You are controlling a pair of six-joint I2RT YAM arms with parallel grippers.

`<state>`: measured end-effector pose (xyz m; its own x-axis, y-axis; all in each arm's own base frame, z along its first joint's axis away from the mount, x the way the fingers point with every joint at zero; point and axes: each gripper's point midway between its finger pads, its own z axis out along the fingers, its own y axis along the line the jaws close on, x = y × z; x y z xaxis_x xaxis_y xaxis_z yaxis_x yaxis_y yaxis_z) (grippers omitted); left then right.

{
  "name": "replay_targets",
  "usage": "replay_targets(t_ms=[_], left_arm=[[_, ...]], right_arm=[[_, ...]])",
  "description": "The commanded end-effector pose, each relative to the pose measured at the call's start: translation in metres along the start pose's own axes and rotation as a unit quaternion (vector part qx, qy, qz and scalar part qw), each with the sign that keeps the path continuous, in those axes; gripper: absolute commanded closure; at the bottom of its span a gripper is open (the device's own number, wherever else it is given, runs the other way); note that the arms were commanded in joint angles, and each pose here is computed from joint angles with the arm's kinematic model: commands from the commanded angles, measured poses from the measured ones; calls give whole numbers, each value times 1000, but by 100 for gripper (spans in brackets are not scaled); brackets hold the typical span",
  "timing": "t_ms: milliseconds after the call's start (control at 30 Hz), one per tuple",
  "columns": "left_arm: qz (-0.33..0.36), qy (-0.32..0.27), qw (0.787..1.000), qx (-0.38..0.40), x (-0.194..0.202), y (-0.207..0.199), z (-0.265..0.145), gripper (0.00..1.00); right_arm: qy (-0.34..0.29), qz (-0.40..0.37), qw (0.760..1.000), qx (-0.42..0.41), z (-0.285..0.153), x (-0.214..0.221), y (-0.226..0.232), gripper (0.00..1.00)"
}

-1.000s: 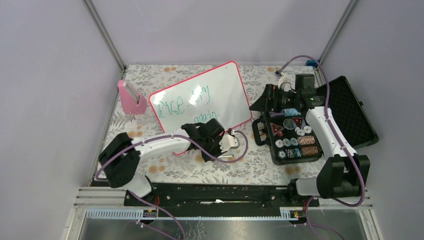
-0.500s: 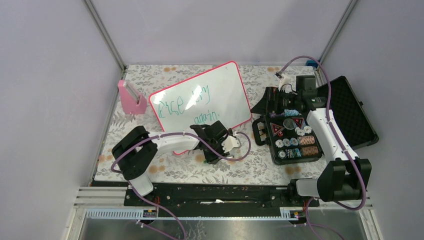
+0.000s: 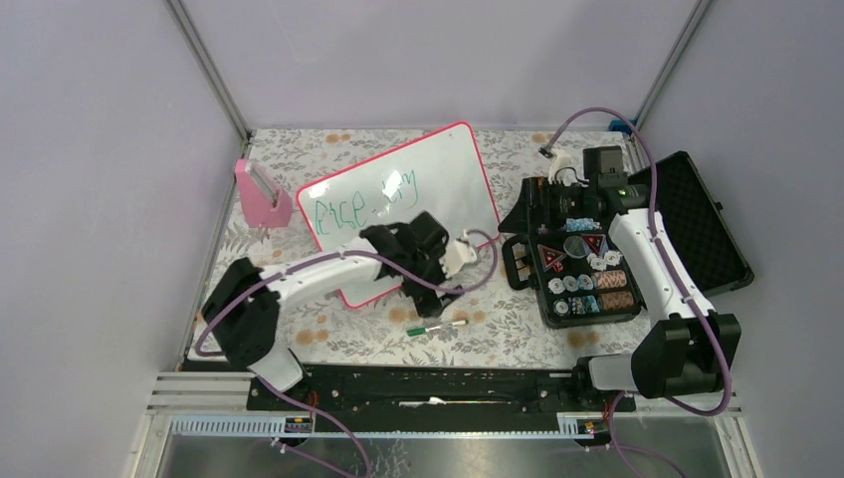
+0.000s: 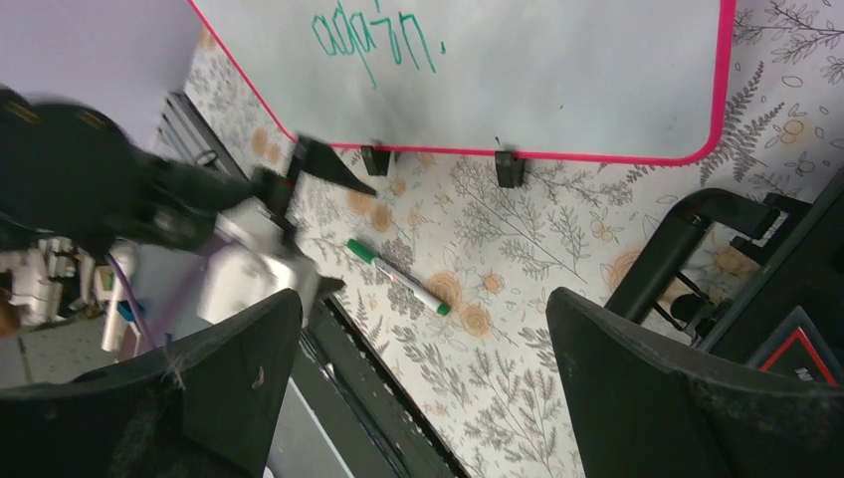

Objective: Write a sentence on the whiteboard
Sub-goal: Reset both arms

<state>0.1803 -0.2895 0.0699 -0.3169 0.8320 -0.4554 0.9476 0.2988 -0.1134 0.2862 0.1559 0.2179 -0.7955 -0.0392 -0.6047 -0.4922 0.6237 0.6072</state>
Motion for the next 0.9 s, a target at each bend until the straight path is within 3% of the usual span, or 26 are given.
replay_targets(t_ms=[0, 233, 400, 500, 633, 867], left_arm=[[-31, -119, 992, -26, -60, 24, -76, 1], [-68, -249, 964, -69, -82, 51, -181, 1], [-123, -292, 934, -164, -53, 73, -255, 1], [-142, -312, 912, -227, -34, 67, -293, 1], [-147, -360, 860, -330, 6, 57, -349, 1], [-206, -385, 737, -516, 84, 47, -412, 1]], right_arm=[[19, -62, 998, 21, -3, -5, 16, 0], [28, -124, 991, 45, -8, -18, 37, 0], [17, -171, 983, 65, -34, -25, 52, 0], [-38, -215, 971, 95, -56, -25, 59, 0], [-103, -252, 947, 172, -92, -21, 57, 0], [-206, -266, 909, 245, -144, 0, 63, 0]])
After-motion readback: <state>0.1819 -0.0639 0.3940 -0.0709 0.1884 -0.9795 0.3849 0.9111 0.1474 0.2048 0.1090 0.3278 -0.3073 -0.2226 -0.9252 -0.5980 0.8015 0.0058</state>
